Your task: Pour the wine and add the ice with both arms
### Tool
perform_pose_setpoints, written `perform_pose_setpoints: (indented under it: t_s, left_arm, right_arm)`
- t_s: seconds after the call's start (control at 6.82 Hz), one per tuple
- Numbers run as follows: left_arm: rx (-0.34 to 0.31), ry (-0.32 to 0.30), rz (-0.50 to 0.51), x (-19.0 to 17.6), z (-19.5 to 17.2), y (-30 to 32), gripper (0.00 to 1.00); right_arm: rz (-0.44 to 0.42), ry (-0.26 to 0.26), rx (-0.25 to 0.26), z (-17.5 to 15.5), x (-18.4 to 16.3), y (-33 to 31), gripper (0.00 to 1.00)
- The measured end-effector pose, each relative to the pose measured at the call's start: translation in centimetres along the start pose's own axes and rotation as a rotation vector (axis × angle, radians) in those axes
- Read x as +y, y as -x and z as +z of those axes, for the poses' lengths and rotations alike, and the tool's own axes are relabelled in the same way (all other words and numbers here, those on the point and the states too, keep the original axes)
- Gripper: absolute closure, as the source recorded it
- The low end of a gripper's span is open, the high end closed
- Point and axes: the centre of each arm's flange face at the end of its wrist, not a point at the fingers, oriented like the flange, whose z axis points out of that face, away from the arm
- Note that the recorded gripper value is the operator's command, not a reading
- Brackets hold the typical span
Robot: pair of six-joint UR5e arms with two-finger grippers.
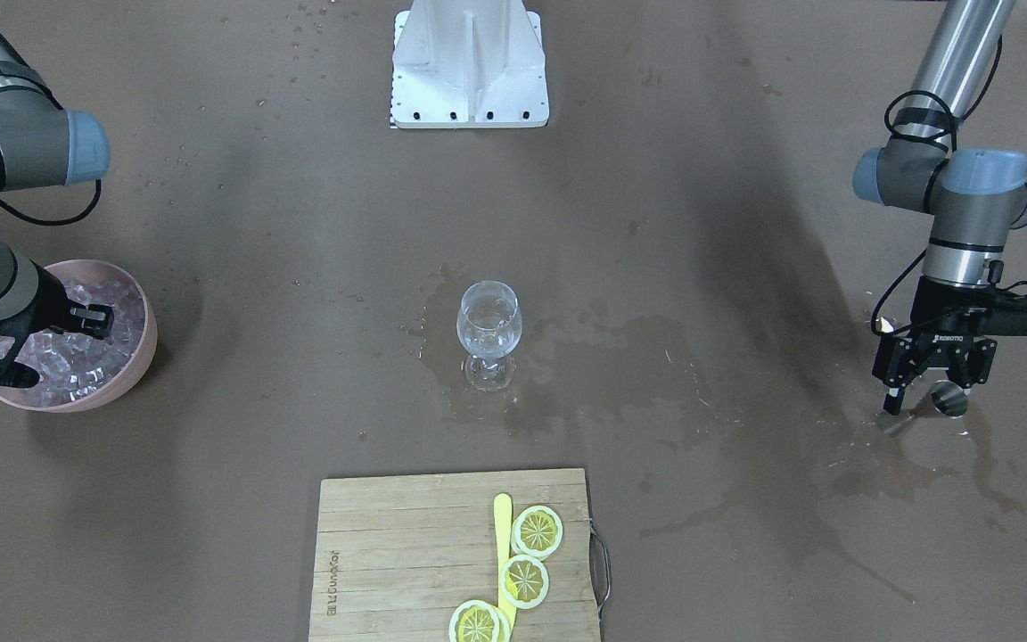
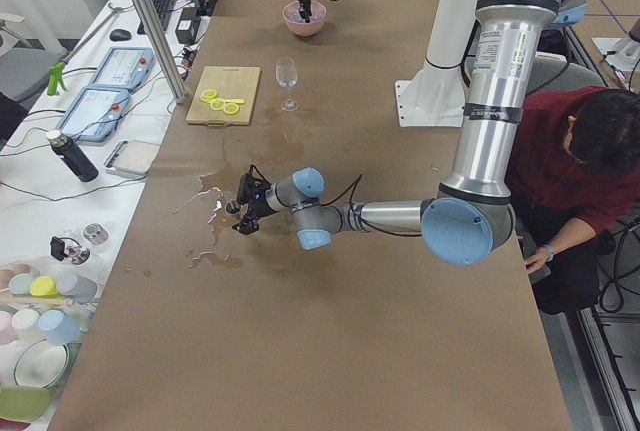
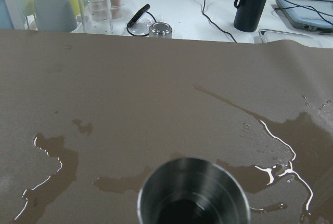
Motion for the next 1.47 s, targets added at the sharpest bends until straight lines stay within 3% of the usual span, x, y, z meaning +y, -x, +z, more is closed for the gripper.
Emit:
perform_pose_setpoints:
  t_s: [0.29,0.88,1.47]
  left_arm:
    - [-0.017,-0.007,0.002,0.3,0.2,0.5,0.15]
    - [-0.023,-0.025,0.011,0.7,0.7,-0.5,0.3]
    - [-0.026,-0.024,0.025,0.9,0.8,-0.6,0.4]
  right_arm:
    - [0.005,-0.006,0.009,0.0,-0.1,-0.2,0.62]
    - [0.027,-0.01,0.021,0.3,-0.2,-0.4,0.7]
    - [0.035,-0.024,0.018,-0.3,-0.2,0.1,0.7]
